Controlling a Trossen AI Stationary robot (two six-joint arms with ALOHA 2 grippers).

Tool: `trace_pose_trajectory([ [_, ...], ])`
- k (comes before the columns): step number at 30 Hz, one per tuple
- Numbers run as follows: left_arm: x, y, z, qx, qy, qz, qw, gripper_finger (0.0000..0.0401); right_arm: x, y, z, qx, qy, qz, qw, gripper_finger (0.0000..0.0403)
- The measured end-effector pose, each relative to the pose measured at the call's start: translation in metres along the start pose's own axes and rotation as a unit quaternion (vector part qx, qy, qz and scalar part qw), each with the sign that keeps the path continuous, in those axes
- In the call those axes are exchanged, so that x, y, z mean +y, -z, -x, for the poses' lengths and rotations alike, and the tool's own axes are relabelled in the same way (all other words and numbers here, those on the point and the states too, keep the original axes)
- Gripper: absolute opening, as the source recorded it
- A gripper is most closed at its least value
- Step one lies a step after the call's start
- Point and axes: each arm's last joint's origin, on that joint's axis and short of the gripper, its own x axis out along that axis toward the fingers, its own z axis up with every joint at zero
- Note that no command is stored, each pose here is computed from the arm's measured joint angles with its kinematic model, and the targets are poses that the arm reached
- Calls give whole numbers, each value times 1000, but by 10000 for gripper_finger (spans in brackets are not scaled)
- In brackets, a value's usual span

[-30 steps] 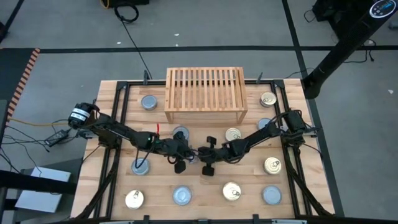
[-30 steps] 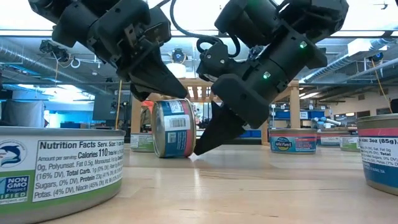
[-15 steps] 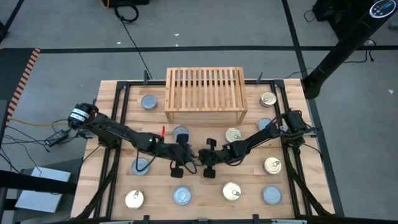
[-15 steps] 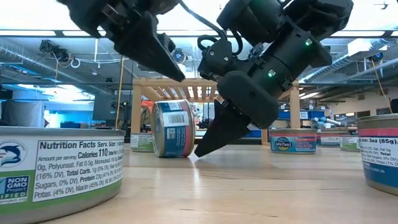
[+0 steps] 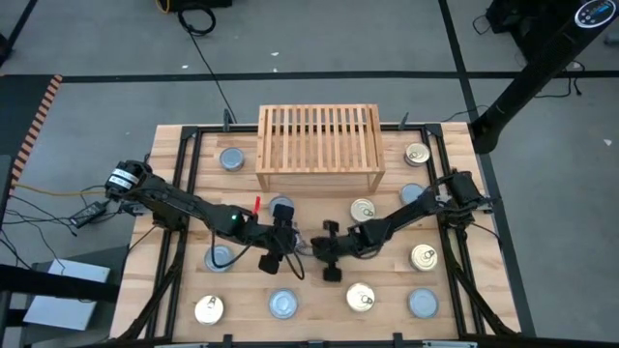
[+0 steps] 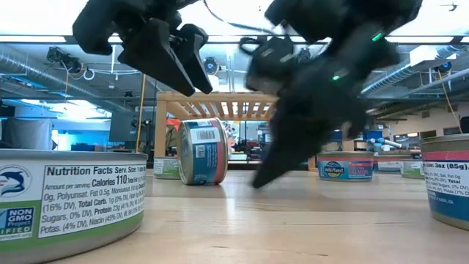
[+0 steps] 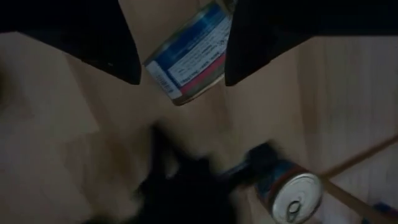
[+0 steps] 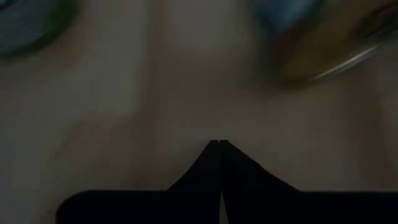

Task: Stack canned seafood by type on shelf
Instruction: Put the blue pink tuna can on the shelf

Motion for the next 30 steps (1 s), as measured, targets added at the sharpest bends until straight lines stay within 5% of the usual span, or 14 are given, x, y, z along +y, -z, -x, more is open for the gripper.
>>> trace_pose_trajectory([
  [10, -1, 4, -9, 23, 2, -36, 999, 263, 33, 6, 52, 32, 0, 36, 999, 12],
  [21, 4, 2, -4, 62, -6, -67, 996, 254, 36, 4, 56, 17, 1, 42, 999, 12],
  [25, 7, 2, 2, 100, -49, -81, 990, 213, 36, 2, 55, 2, 13, 44, 999, 9],
  [30, 10, 4, 0, 93, -9, -27, 995, 117, 34, -13, 54, -73, 8, 20, 997, 9],
])
